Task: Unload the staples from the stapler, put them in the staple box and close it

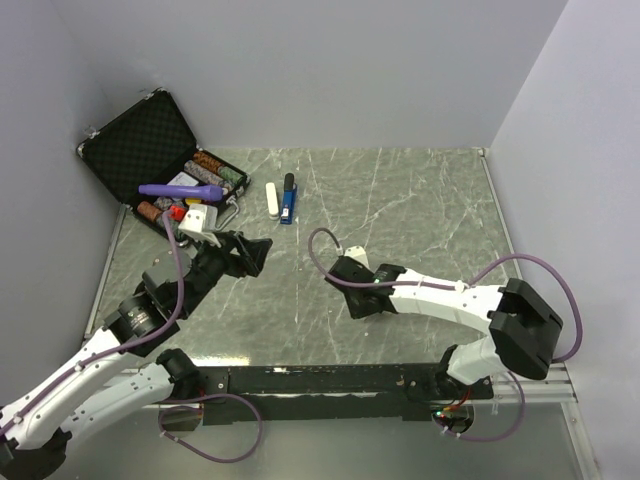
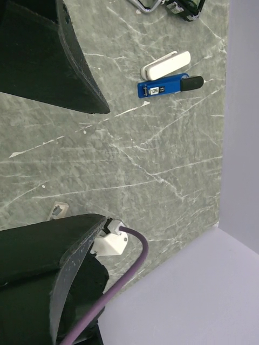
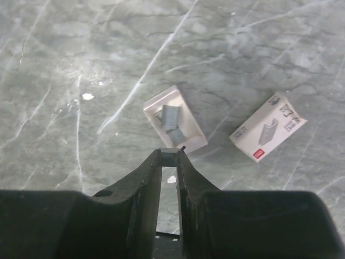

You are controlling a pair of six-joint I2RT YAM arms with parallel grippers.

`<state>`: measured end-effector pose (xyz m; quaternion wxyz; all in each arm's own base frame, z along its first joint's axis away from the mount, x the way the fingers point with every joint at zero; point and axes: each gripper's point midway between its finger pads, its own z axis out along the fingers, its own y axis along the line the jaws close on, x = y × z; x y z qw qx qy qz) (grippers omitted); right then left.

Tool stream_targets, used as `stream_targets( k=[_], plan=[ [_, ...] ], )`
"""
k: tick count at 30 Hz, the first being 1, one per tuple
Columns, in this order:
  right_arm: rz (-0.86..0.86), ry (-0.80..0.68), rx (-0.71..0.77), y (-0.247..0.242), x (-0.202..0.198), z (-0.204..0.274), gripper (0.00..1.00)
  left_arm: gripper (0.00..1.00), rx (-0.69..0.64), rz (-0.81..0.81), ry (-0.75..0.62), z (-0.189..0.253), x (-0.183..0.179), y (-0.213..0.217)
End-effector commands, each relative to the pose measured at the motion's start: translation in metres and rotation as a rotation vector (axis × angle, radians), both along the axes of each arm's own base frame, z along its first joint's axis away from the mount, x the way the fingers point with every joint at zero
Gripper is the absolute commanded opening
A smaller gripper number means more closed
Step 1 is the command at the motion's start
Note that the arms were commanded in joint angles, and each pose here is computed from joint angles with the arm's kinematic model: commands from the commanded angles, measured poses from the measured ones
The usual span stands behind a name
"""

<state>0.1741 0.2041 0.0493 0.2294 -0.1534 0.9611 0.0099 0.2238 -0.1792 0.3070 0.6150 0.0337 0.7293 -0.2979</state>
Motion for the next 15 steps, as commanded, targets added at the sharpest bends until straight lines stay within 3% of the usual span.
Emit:
stream_targets(
  k=[1,15],
  plan=[
    [-0.055,-0.019,0.017,-0.01,0.006,0.005,0.24,0.8,-0.019,-0.018,-0.018,0.009,-0.001,-0.004],
    [-0.077,0.006,0.028,-0.015,0.004,-0.007,0.26,0.8,-0.012,-0.019,-0.008,0.006,0.001,-0.006]
  ],
)
